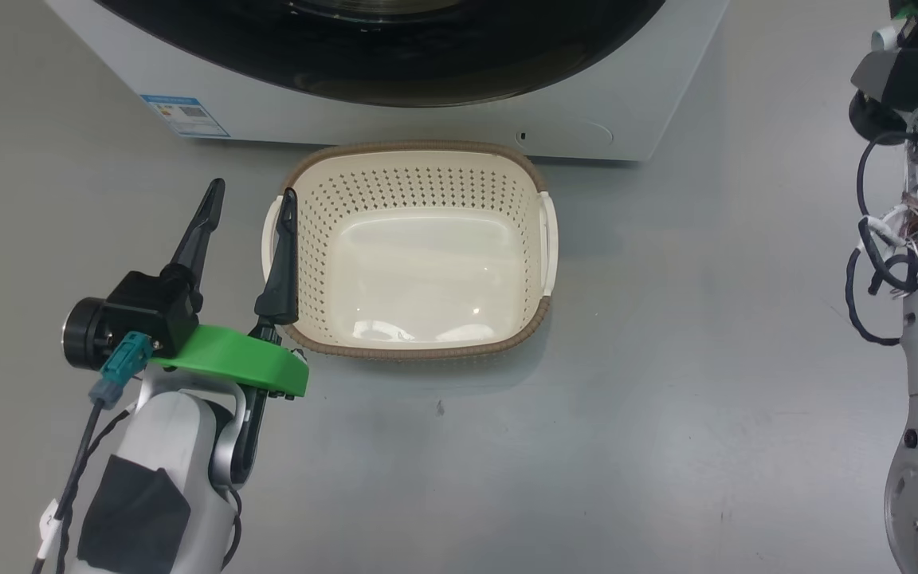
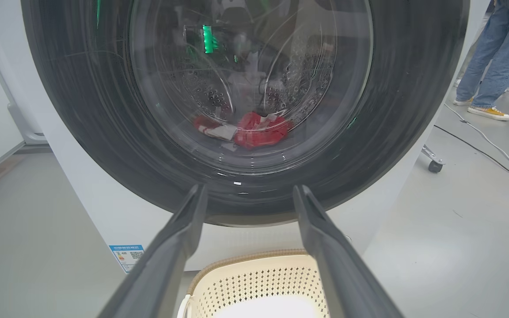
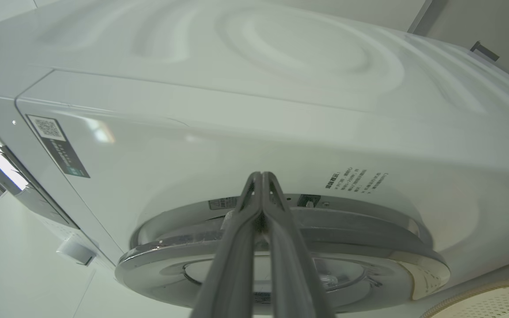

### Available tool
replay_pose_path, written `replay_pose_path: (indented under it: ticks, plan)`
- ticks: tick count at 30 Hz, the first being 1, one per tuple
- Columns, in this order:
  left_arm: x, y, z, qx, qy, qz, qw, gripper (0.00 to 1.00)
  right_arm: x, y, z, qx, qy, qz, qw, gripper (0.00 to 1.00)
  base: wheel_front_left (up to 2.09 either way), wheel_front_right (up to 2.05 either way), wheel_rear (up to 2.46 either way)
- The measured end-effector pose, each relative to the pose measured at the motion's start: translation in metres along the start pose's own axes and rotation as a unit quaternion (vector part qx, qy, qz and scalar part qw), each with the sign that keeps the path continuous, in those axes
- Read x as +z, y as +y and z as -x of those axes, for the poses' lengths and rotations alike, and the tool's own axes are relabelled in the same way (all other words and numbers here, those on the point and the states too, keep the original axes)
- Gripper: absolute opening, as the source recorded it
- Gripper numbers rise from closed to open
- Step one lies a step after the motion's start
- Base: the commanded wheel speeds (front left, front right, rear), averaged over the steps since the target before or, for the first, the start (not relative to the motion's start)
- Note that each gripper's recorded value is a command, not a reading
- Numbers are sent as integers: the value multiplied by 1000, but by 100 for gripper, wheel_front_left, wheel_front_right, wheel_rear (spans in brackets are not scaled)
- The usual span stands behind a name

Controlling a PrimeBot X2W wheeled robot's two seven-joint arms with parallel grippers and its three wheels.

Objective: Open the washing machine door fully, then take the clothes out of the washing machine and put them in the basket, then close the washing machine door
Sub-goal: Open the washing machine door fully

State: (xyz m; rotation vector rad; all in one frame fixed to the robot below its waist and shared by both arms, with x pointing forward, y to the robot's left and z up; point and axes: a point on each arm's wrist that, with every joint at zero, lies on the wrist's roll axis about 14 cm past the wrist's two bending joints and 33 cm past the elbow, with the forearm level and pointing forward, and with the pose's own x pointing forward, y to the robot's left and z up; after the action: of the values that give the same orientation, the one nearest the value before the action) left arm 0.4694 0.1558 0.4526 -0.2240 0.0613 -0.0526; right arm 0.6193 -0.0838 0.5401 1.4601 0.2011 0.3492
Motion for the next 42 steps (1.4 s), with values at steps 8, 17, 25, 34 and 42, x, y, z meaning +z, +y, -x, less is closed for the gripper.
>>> replay_pose_path:
  ticks: [8,17,25,34,42]
  plan:
    - [-7,14,-2,14,9,-5,1000,100,-30,7,-33,7,85,12,996,0,0,0,0]
    - [-11,24,-3,22,14,-12,1000,100,-59,-2,-54,-13,165,22,986,0,0,0,0]
    - [-15,30,-3,27,20,-13,999,100,-70,-6,-68,-24,194,22,981,0,0,0,0]
    - [-18,33,-4,29,23,-13,999,100,-77,-9,-78,-29,216,15,976,0,0,0,0]
    - [-19,34,-5,31,24,-14,999,100,-78,-14,-79,-36,233,9,972,0,0,0,0]
